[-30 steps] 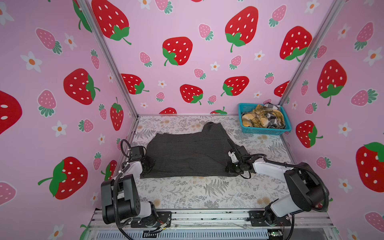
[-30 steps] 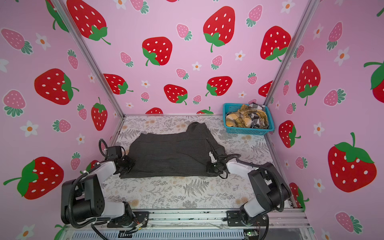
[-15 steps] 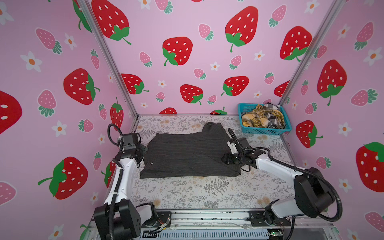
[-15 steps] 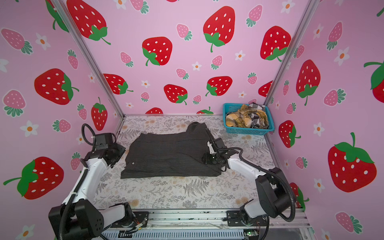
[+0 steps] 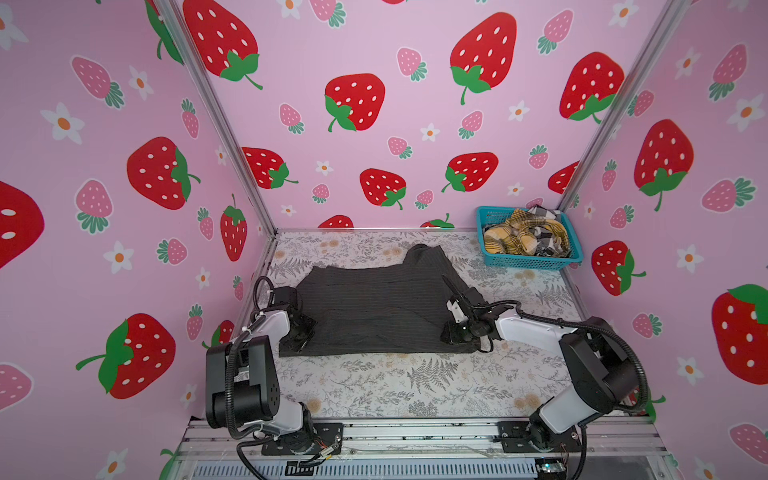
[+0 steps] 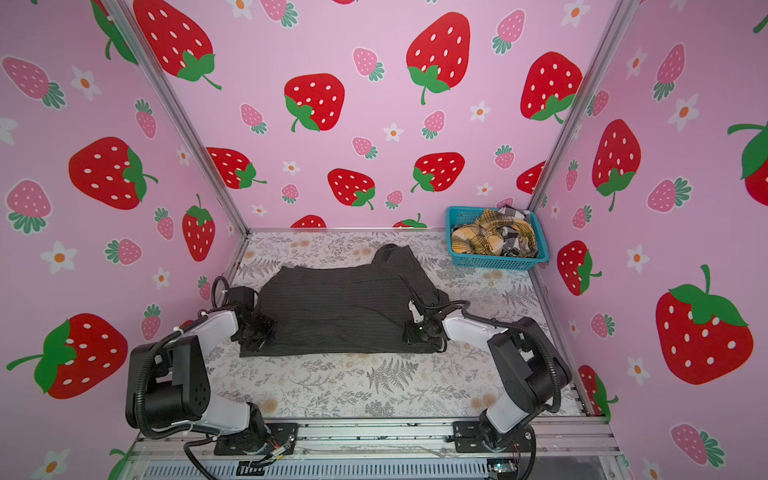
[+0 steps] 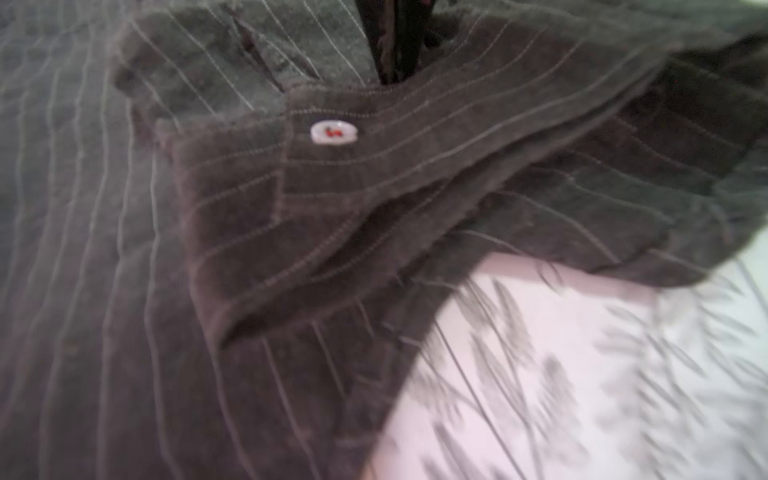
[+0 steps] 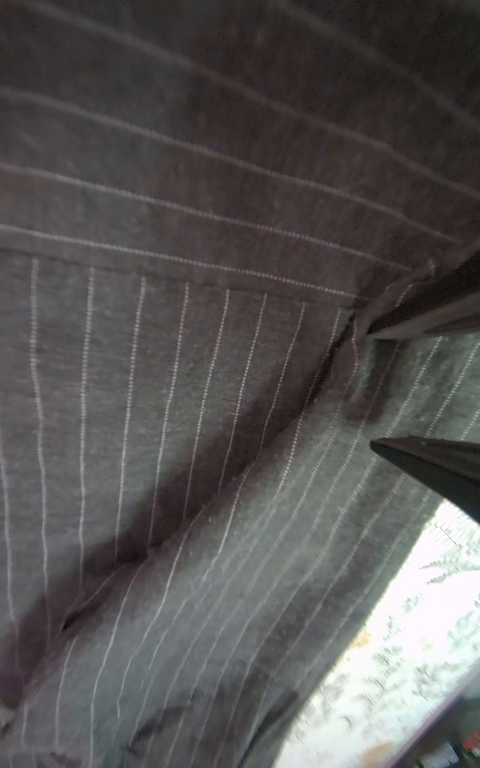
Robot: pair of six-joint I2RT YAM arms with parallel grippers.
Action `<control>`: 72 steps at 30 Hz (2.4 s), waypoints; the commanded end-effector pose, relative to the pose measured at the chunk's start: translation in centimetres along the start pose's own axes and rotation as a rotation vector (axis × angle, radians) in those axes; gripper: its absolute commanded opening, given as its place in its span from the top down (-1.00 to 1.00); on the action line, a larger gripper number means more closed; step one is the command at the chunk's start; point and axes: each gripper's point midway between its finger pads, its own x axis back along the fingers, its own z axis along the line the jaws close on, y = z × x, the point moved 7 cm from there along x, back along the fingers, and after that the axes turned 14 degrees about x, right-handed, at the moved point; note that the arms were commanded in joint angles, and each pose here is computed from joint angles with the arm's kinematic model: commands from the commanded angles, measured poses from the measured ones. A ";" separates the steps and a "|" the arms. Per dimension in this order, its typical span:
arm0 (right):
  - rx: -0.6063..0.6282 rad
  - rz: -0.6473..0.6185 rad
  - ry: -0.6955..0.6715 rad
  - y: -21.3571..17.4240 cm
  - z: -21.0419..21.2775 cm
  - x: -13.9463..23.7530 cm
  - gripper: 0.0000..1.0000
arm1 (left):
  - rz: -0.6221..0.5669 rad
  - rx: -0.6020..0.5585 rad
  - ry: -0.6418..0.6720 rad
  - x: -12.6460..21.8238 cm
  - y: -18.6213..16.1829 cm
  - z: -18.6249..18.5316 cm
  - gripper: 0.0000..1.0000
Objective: Fold and stack the long sleeve shirts
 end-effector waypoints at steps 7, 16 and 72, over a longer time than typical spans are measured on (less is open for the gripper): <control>-0.082 0.193 -0.049 -7.1 -1.7 -0.9 0.27 | -0.058 0.056 0.170 0.4 0.4 5.7 1.00; -0.030 0.102 0.006 -4.7 0.2 3.3 0.23 | -0.097 -0.092 -0.036 5.8 -0.4 2.2 1.00; 0.117 -0.227 -0.164 22.0 -10.4 -2.0 -0.65 | -0.025 -0.769 0.166 -5.9 4.3 -20.2 1.00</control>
